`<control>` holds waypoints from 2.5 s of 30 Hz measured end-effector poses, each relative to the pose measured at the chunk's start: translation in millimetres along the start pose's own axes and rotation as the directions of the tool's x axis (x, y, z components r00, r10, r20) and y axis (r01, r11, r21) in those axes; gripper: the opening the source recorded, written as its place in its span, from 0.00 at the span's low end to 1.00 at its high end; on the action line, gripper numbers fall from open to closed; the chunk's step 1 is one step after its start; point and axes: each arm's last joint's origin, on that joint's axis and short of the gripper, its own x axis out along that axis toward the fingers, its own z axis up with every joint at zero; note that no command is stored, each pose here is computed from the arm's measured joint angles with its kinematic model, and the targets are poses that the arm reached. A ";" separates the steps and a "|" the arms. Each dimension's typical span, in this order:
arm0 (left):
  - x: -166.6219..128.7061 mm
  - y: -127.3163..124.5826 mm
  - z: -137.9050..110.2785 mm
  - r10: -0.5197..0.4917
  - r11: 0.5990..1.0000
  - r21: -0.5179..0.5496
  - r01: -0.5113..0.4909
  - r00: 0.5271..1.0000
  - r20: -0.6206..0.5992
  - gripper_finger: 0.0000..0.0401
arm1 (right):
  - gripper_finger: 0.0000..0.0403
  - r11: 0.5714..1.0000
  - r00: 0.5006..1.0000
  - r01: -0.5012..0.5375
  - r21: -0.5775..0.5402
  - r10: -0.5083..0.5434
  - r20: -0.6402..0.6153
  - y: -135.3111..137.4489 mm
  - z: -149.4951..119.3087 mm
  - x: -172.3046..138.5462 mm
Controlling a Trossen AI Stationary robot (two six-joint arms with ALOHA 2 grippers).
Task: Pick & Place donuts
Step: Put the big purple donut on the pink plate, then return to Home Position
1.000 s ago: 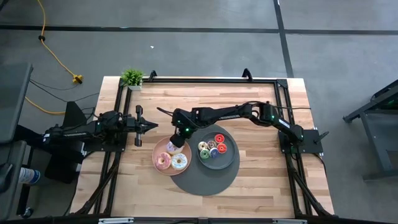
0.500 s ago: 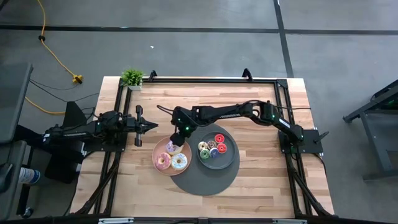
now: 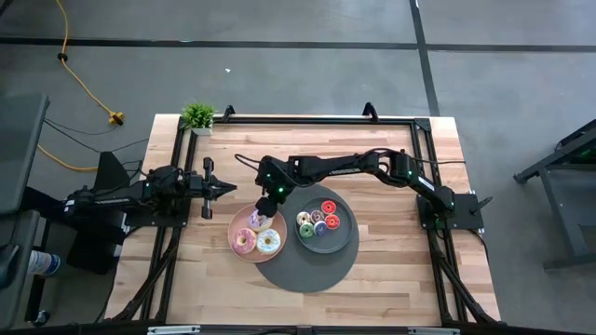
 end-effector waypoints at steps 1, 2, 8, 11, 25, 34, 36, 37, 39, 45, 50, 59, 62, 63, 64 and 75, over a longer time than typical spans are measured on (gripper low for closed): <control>0.0 0.0 0.0 0.000 1.000 0.000 0.000 1.000 0.000 0.00 | 0.54 1.000 1.000 0.002 -0.009 -0.002 0.002 0.7 0.3 -1.2; 0.0 0.0 0.0 0.000 1.000 0.000 0.000 1.000 0.000 0.00 | 0.54 1.000 1.000 0.005 -0.021 -0.005 0.013 1.8 1.2 -2.5; 0.0 0.0 0.0 0.000 1.000 0.000 0.000 1.000 0.000 0.00 | 0.54 0.994 0.999 0.015 -0.109 -0.011 0.037 7.5 5.7 -15.6; 0.0 0.0 0.1 0.000 1.000 0.000 0.000 1.000 0.000 0.00 | 0.54 0.981 0.999 0.018 -0.196 -0.010 0.038 9.8 6.0 -18.7; 0.0 0.1 0.0 0.005 1.000 0.000 -0.005 1.000 -0.001 0.00 | 0.53 0.764 0.988 0.146 -0.628 -0.076 0.137 29.3 8.8 -38.5; 0.0 0.2 0.0 0.007 1.000 0.000 -0.007 1.000 -0.001 0.00 | 0.53 0.761 0.920 0.150 -0.631 0.127 0.372 26.6 -9.0 -44.5; 0.0 0.2 0.0 0.007 1.000 0.000 -0.007 1.000 -0.001 0.00 | 0.53 0.781 0.892 0.157 -0.604 0.152 0.427 25.4 -15.1 -54.6; 0.0 0.2 0.0 0.007 1.000 0.000 -0.007 1.000 -0.001 0.00 | 0.53 0.788 0.878 0.170 -0.592 0.152 0.455 23.6 -18.7 -60.0; 0.0 0.2 0.0 0.007 1.000 0.000 -0.007 1.000 -0.001 0.00 | 0.53 0.790 0.855 0.197 -0.581 0.151 0.496 19.2 -26.4 -69.8; 0.0 0.2 0.0 0.007 1.000 0.000 -0.007 1.000 -0.001 0.00 | 0.53 0.803 0.823 0.292 -0.520 0.066 0.564 2.2 -52.4 -102.0; 0.0 0.2 0.0 0.008 1.000 0.000 -0.008 1.000 -0.001 0.00 | 0.53 0.819 0.844 0.314 -0.481 -0.009 0.537 -10.3 -73.5 -130.3; 0.0 0.2 0.0 0.008 1.000 0.000 -0.008 1.000 -0.001 0.00 | 0.52 0.845 0.866 0.360 -0.395 -0.145 0.479 -35.9 -112.3 -175.5; 0.0 0.2 0.0 0.008 1.000 0.000 -0.008 1.000 -0.002 0.00 | 0.52 0.860 0.856 0.363 -0.358 -0.156 0.493 -43.6 -125.8 -188.5; 0.0 0.2 0.0 0.008 1.000 0.000 -0.008 1.000 -0.001 0.00 | 0.52 0.867 0.854 0.361 -0.344 -0.160 0.494 -46.5 -131.1 -191.6; 0.0 0.2 0.0 0.008 1.000 0.000 -0.008 1.000 -0.001 0.00 | 0.52 0.872 0.853 0.361 -0.329 -0.167 0.495 -49.6 -136.5 -194.4; 0.0 0.2 0.0 0.008 1.000 0.000 -0.008 1.000 -0.001 0.00 | 0.52 0.879 0.824 0.382 -0.285 -0.185 0.536 -75.5 -190.1 -211.1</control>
